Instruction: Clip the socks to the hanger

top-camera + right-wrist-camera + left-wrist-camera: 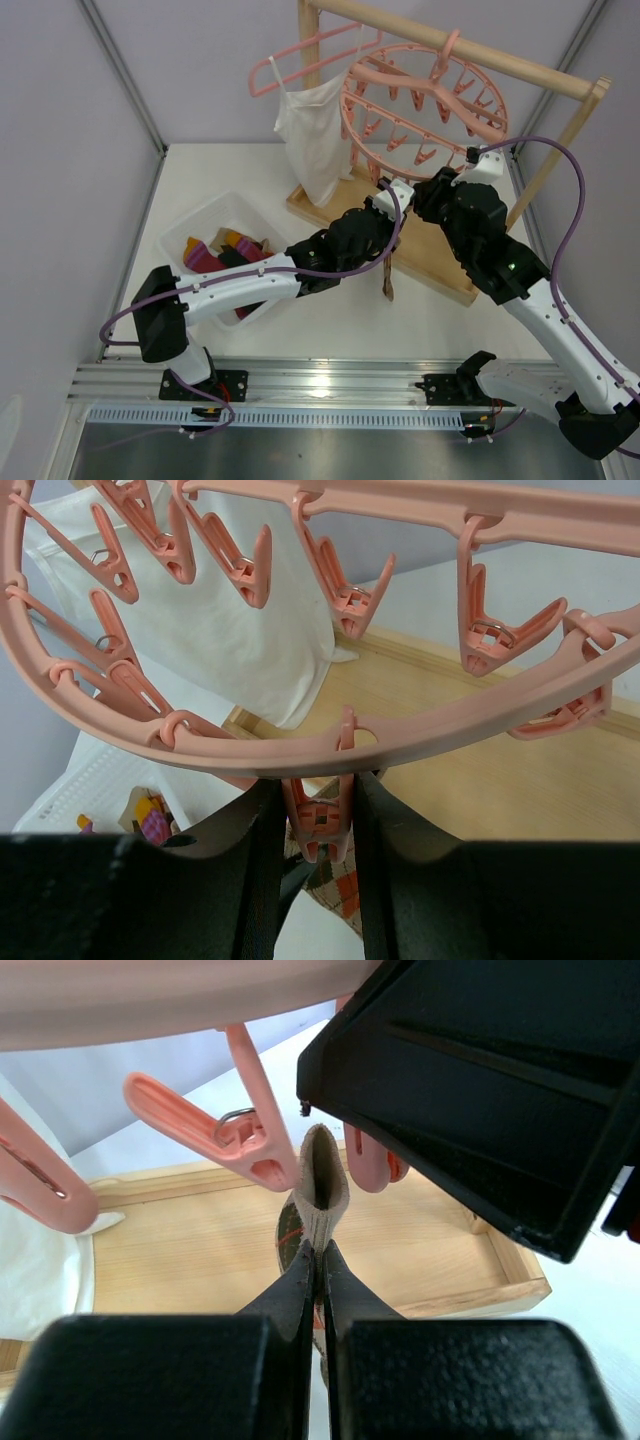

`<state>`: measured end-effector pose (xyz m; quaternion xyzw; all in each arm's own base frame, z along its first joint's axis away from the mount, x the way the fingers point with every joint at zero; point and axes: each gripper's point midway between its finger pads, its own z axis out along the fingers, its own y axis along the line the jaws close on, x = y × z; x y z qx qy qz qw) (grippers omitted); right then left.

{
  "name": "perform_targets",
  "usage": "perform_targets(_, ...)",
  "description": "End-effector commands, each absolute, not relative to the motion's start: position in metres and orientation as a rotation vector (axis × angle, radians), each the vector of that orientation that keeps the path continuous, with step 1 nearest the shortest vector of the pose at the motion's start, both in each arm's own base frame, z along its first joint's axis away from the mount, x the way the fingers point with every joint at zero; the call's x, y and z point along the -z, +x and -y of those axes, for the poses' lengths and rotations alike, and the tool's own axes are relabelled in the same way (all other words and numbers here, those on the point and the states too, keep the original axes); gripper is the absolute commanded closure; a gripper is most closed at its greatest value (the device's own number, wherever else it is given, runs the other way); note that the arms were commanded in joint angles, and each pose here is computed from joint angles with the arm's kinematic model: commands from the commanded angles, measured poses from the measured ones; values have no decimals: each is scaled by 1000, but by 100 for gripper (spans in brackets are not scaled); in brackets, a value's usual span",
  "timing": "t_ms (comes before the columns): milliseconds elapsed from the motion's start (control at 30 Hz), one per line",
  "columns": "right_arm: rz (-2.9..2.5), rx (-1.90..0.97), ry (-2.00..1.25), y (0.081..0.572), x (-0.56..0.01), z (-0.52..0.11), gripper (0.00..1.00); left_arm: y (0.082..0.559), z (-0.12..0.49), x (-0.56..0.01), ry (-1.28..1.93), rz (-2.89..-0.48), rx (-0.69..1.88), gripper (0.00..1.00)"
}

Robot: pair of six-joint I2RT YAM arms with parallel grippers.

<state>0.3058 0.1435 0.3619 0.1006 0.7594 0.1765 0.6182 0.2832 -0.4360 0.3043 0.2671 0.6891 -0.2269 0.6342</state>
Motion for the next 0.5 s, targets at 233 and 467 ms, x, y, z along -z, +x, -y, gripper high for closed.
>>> perform_targets(233,-1675,-425,321,311,-380,-139,100,272,437,-338,564,-1526,621,99)
perform_targets(467,-1683,-422,317,312,-376,-142,100,267,434,-341,572,-1523,639,99)
